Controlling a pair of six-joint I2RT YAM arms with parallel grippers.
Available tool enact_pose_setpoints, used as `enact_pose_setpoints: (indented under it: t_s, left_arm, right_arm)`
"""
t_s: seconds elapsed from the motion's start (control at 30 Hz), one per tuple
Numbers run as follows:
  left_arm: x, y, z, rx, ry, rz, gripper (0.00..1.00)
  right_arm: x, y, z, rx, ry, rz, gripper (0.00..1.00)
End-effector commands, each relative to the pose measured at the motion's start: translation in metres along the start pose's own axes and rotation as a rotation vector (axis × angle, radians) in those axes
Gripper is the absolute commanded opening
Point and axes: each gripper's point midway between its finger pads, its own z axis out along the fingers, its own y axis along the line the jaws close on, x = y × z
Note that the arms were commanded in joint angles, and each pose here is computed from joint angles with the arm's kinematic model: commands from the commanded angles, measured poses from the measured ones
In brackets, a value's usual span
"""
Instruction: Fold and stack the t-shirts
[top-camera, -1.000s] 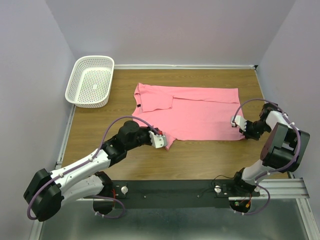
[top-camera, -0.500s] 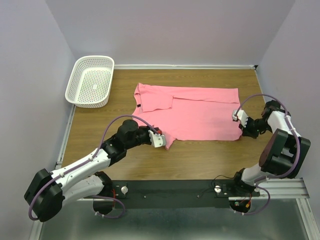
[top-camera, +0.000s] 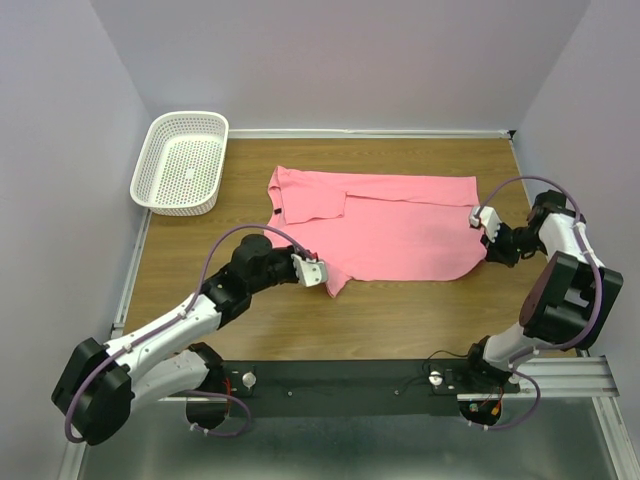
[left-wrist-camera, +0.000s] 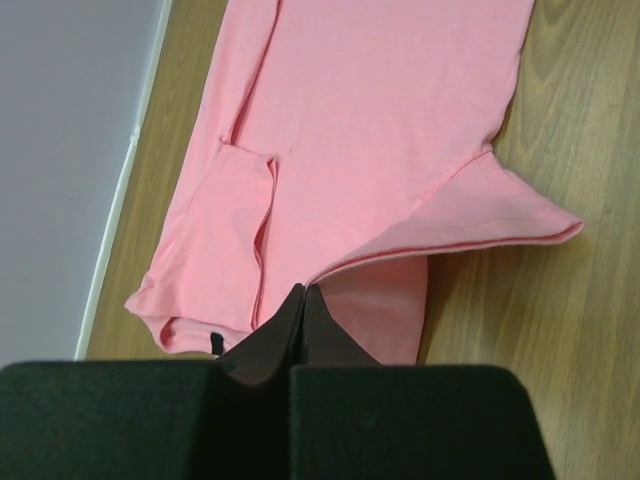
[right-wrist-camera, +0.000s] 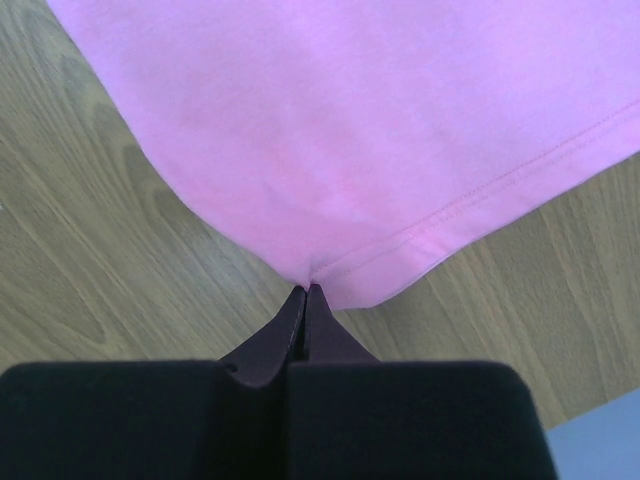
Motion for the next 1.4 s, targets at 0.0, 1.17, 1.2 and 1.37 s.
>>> enact_pose_setpoints:
  t_s: [0.0,1.17,1.2,1.37]
  left_arm:
    - [-0.008,0.017,-0.002,-0.023,-0.026,-0.007,0.00]
    - [0.029,0.099,0.035,-0.081,0.066,0.007,0.00]
    - [0.030,0.100,0.036,-0.083,0.070,0.005,0.00]
    - [0.036,0.112,0.041,-0.088,0.081,0.005,0.00]
  right_arm:
    - [-0.004,-0.007,0.003,-0.003,-0.024,0.038,0.01]
    - [0.024,-0.052,0.027,0.035,-0.007,0.215,0.00]
    - [0.024,-0.053,0.027,0.035,-0.008,0.218,0.01]
    - [0.025,-0.058,0.030,0.039,-0.011,0.243,0.01]
